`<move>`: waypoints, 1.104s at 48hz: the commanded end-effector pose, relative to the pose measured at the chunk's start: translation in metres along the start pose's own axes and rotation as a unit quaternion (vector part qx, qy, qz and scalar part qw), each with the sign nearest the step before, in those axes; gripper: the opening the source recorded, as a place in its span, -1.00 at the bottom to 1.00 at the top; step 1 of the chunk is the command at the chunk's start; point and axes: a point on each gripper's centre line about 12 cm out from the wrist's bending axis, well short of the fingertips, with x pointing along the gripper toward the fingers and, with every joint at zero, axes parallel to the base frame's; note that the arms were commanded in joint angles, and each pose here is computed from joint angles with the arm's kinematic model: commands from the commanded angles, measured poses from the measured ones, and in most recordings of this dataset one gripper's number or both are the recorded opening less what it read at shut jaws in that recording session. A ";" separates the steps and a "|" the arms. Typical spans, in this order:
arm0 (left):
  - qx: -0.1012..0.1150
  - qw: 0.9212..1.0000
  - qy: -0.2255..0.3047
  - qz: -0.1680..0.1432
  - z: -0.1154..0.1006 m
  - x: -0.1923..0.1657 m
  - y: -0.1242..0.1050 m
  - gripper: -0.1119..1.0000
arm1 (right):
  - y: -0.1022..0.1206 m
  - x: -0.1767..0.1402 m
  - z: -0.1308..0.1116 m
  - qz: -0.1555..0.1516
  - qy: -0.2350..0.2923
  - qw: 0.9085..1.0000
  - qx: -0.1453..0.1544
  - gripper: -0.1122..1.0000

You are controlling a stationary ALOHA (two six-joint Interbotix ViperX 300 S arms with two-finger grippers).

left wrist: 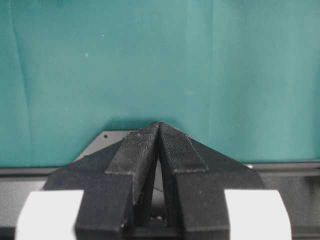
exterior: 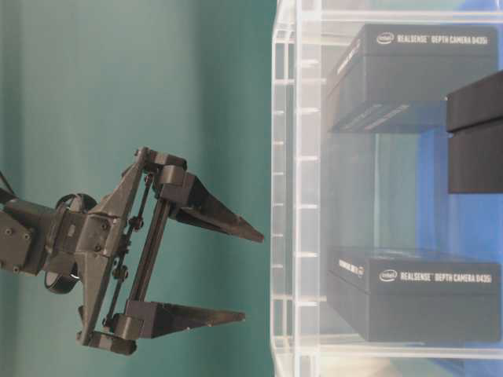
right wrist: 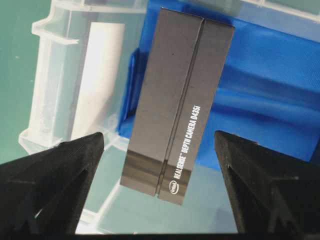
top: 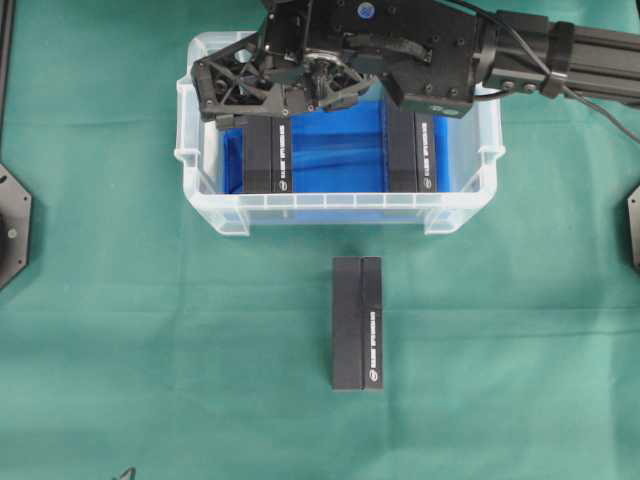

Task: Take the box out of the case with the right arm.
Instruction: 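Lower the open right gripper around the left box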

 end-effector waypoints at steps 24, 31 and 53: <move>0.001 1.000 -0.005 -0.001 0.002 -0.003 0.000 -0.80 | 0.009 -0.014 0.003 0.035 -0.009 0.999 0.001 0.87; 0.001 1.000 -0.004 -0.001 0.002 -0.002 0.000 -0.80 | 0.009 -0.014 0.004 0.035 -0.010 0.999 0.002 0.87; 0.001 1.000 -0.004 -0.001 0.002 -0.002 0.000 -0.80 | 0.009 -0.013 0.004 0.035 -0.010 0.999 0.002 0.87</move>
